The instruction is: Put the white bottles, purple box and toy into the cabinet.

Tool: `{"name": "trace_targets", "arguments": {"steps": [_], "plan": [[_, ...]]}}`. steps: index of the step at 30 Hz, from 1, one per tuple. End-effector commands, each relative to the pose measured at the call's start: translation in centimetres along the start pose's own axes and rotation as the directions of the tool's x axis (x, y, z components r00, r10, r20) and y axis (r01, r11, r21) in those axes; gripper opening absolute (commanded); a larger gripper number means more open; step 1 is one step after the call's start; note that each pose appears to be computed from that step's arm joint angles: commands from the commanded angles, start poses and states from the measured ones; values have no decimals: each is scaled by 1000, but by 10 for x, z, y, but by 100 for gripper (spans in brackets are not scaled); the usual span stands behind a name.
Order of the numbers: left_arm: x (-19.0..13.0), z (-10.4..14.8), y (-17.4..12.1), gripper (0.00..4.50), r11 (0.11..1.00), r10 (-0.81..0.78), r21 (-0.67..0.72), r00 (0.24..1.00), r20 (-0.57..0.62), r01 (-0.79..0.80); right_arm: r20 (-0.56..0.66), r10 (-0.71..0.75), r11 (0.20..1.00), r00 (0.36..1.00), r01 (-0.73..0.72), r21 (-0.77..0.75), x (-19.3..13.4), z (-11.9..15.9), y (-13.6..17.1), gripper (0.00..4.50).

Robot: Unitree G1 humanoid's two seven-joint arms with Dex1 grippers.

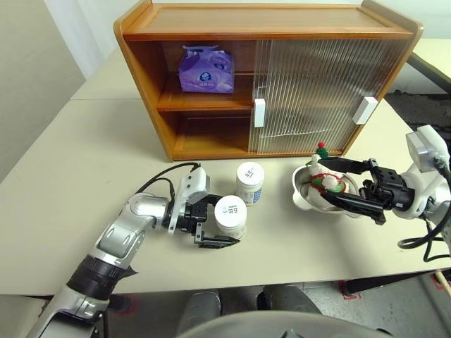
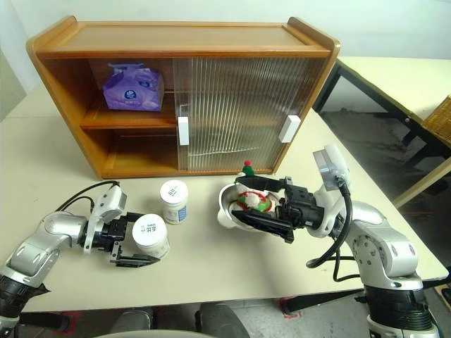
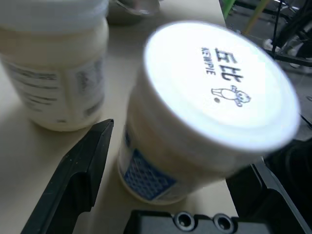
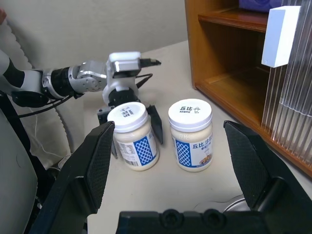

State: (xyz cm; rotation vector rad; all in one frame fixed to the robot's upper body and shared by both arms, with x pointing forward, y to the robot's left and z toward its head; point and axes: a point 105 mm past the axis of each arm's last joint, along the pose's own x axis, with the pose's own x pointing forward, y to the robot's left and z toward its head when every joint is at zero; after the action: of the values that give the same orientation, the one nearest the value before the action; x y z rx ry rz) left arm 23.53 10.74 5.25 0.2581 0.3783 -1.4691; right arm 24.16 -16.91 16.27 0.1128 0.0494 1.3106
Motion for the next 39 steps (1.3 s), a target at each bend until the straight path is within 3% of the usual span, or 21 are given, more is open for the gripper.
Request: {"name": "trace_targets", "arguments": {"steps": [1, 7, 12, 17, 26, 31, 34, 39], "plan": [[7, -9, -2, 448, 1000, 8, -2, 999, -43, -8, 20, -16, 1000, 1000, 16, -1, -4, 2, -1, 450], [13, -14, 3, 448, 998, 61, -9, 997, -54, -61, 20, -19, 1000, 1000, 19, 0, -9, -1, -3, 450], [9, -22, 1, 325, 994, 79, -68, 995, -63, -84, 17, -22, 1000, 1000, 22, -2, -12, -3, -4, 450], [-3, -26, 5, 320, 988, 142, -51, 988, -55, -145, 16, -24, 1000, 1000, 24, -2, -16, -8, -6, 450], [-45, -6, 35, 320, 924, 382, -4, 924, -3, -382, 22, -17, 1000, 1000, 17, -5, -18, -12, -9, 450], [-74, 6, 58, 320, 844, 537, 10, 844, -1, -537, 25, -12, 1000, 1000, 12, -5, -18, -14, -11, 450], [-84, 20, 88, 320, 733, 678, 21, 733, 48, -680, 26, -10, 1000, 1000, 10, -2, -18, -17, -11, 450], [-85, 31, 110, 320, 619, 783, -14, 616, 87, -785, 33, -11, 1000, 999, 12, -8, -19, -18, -11, 450]]}}
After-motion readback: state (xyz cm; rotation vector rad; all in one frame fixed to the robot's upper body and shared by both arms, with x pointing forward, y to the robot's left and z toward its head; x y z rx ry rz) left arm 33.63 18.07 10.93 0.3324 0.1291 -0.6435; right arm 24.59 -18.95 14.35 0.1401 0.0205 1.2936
